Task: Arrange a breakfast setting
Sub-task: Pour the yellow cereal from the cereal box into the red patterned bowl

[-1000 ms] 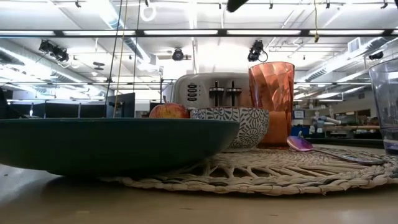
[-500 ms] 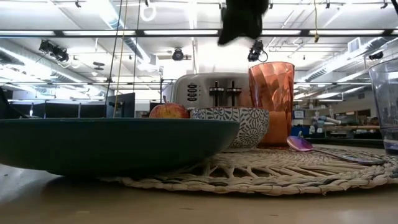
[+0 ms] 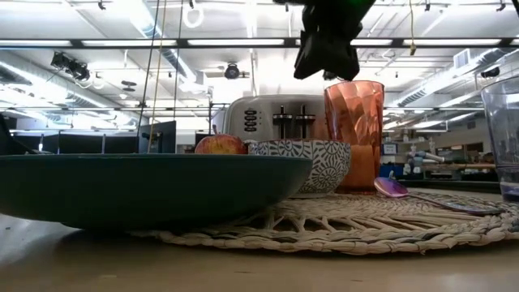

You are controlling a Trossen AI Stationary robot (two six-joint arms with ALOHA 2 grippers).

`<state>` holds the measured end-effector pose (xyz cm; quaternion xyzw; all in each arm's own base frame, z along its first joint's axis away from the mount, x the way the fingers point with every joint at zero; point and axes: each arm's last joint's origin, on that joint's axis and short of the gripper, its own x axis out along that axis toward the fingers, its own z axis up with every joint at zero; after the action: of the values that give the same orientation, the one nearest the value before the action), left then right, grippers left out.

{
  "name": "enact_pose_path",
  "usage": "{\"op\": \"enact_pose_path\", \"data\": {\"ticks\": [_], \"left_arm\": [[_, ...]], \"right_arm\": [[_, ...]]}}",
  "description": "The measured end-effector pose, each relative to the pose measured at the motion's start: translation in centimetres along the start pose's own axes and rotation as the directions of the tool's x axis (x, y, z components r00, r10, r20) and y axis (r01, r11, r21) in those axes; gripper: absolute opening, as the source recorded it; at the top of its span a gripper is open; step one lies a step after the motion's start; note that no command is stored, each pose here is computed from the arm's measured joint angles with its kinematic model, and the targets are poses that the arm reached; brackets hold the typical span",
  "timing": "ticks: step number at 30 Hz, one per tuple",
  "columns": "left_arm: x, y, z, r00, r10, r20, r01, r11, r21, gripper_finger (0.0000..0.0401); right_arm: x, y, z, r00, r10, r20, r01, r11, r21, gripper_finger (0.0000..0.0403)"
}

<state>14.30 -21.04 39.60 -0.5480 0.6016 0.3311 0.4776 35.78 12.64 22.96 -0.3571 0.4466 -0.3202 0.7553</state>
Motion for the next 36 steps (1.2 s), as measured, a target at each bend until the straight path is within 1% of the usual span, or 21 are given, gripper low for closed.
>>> {"op": "enact_pose_path", "data": {"ticks": [4, 10, 13, 16, 19, 23, 24, 27, 29, 32, 34, 36], "left_arm": [[0.9, 0.0, 0.2, 0.999, 0.025, 0.022, -0.025, 1.000, -0.006, 0.0128], [3.0, 0.2, 0.8, 0.994, 0.091, 0.066, -0.090, 0.996, -0.021, 0.0128], [4.1, 0.4, 1.1, 0.988, 0.134, 0.078, -0.134, 0.991, -0.003, 0.0128], [4.9, 0.4, 1.3, 0.985, 0.149, 0.090, -0.152, 0.988, 0.023, 0.0122], [5.1, 0.5, 1.4, 0.983, 0.155, 0.096, -0.160, 0.986, 0.041, 0.0096], [5.1, 0.5, 1.4, 0.983, 0.157, 0.096, -0.163, 0.984, 0.067, 0.0024], [5.0, 0.6, 1.5, 0.982, 0.161, 0.100, -0.169, 0.983, 0.073, 0.0013], [4.5, 0.9, 1.7, 0.973, 0.190, 0.128, -0.203, 0.975, 0.092, 0.0010], [4.0, 1.0, 1.7, 0.973, 0.191, 0.131, -0.207, 0.970, 0.124, 0.0006], [3.0, 1.4, 2.0, 0.981, 0.148, 0.129, -0.172, 0.963, 0.207, 0.0004], [2.3, 1.4, 2.0, 0.985, 0.114, 0.129, -0.149, 0.943, 0.298, 0.0004], [1.8, 1.3, 1.9, 0.987, 0.076, 0.141, -0.125, 0.915, 0.383, 0.0003]], "right_arm": [[-1.1, -0.2, -0.1, 1.000, 0.015, 0.023, -0.015, 1.000, -0.006, 0.0096], [-2.9, -1.1, -0.2, 0.997, 0.035, 0.070, -0.037, 0.999, 0.032, 0.0096], [-3.8, -1.4, -0.3, 0.994, 0.045, 0.096, -0.049, 0.998, 0.046, 0.0096], [-4.3, -1.9, -0.3, 0.992, 0.051, 0.113, -0.058, 0.997, 0.060, 0.0096], [-4.4, -2.3, -0.3, 0.992, 0.051, 0.117, -0.060, 0.996, 0.069, 0.0096], [-4.5, -2.6, -0.3, 0.992, 0.051, 0.119, -0.060, 0.995, 0.079, 0.0096], [-4.5, -2.6, -0.3, 0.992, 0.051, 0.119, -0.060, 0.995, 0.076, 0.0096], [-4.4, -2.6, -0.3, 0.992, 0.045, 0.120, -0.054, 0.995, 0.079, 0.0096], [-4.5, -2.6, -0.3, 0.992, 0.042, 0.121, -0.053, 0.995, 0.086, 0.0096], [-4.8, -2.5, -0.3, 0.990, 0.041, 0.132, -0.055, 0.993, 0.101, 0.0096], [-4.7, -2.1, -0.3, 0.988, 0.077, 0.135, -0.091, 0.990, 0.105, 0.0095], [-4.4, -1.2, -0.4, 0.979, 0.146, 0.142, -0.158, 0.984, 0.078, 0.0091]]}}
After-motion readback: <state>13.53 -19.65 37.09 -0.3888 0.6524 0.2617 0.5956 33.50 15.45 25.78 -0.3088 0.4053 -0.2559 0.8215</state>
